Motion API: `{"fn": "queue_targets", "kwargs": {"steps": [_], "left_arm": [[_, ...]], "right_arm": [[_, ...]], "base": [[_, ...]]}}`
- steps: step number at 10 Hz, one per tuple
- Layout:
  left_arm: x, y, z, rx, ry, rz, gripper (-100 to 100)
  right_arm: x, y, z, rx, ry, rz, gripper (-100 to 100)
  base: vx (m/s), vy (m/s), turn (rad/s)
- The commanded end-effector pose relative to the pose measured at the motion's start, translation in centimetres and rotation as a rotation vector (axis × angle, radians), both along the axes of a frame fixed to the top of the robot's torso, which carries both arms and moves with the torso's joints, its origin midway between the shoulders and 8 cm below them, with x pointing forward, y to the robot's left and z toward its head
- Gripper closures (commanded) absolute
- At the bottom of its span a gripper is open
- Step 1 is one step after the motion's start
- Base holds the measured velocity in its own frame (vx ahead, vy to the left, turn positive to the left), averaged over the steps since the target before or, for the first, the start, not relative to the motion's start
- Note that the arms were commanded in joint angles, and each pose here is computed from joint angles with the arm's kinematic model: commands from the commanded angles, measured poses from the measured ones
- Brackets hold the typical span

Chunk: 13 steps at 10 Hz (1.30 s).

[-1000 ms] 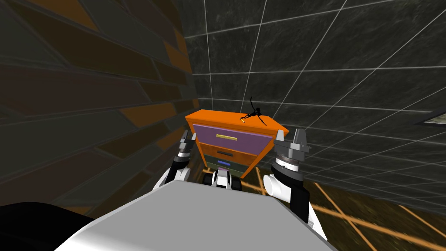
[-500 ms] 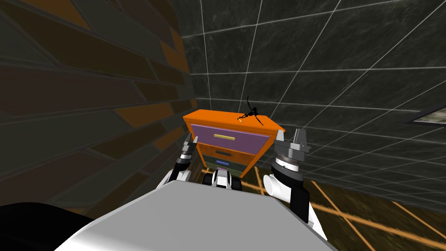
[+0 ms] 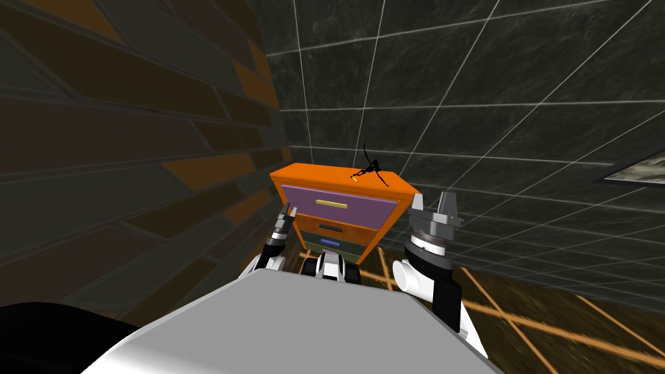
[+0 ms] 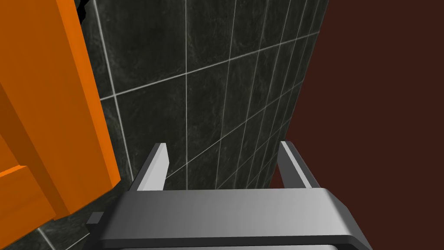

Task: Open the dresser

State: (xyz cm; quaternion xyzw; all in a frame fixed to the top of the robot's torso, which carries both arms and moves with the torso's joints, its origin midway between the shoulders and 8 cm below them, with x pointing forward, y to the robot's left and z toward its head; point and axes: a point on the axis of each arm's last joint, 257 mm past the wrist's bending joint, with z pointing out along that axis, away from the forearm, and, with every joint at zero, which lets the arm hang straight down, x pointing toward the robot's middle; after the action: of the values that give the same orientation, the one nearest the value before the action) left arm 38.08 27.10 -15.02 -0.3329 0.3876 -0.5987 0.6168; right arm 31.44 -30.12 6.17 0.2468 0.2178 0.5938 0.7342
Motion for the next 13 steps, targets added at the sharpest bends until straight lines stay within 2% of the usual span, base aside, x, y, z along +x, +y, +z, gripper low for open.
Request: {"fn": "queue_targets", "kwargs": {"steps": [1,4,5,6,7,8,9,12,13], "left_arm": [[0.3,0.1,-1.9,0.008,0.033,0.0,-100],[0.6,-0.1,-5.4,0.018,0.093,-0.001,-100],[0.6,0.0,-5.9,0.018,0.103,0.001,-100],[0.6,-0.1,-7.1,0.02,0.124,0.001,-100],[0.6,-0.1,-7.2,0.02,0.126,0.001,-100],[0.5,-0.2,-8.5,0.021,0.148,0.002,-100],[0.5,-0.1,-8.6,0.021,0.15,0.002,-100],[0.4,-0.6,-12.0,0.022,0.208,0.001,-100],[0.3,-0.6,-12.4,0.022,0.219,0.003,-100]], "right_arm": [[0.0,0.0,0.0,0.0,0.0,0.0,0],[0.0,0.0,0.0,0.0,0.0,0.0,0],[0.0,0.0,0.0,0.0,0.0,0.0,0],[0.0,0.0,0.0,0.0,0.0,0.0,0],[0.0,0.0,0.0,0.0,0.0,0.0,0],[0.0,0.0,0.0,0.0,0.0,0.0,0],[0.0,0.0,0.0,0.0,0.0,0.0,0],[0.0,0.0,0.0,0.0,0.0,0.0,0],[0.0,0.0,0.0,0.0,0.0,0.0,0]], "base": [[-0.002,-0.027,-0.008],[0.003,-0.033,-0.029],[-0.003,-0.032,-0.006],[-0.003,-0.025,-0.018],[-0.002,-0.017,-0.01],[0.001,-0.023,-0.022],[0.002,-0.018,-0.011],[0.004,-0.032,-0.028],[-0.003,-0.029,-0.009]]}}
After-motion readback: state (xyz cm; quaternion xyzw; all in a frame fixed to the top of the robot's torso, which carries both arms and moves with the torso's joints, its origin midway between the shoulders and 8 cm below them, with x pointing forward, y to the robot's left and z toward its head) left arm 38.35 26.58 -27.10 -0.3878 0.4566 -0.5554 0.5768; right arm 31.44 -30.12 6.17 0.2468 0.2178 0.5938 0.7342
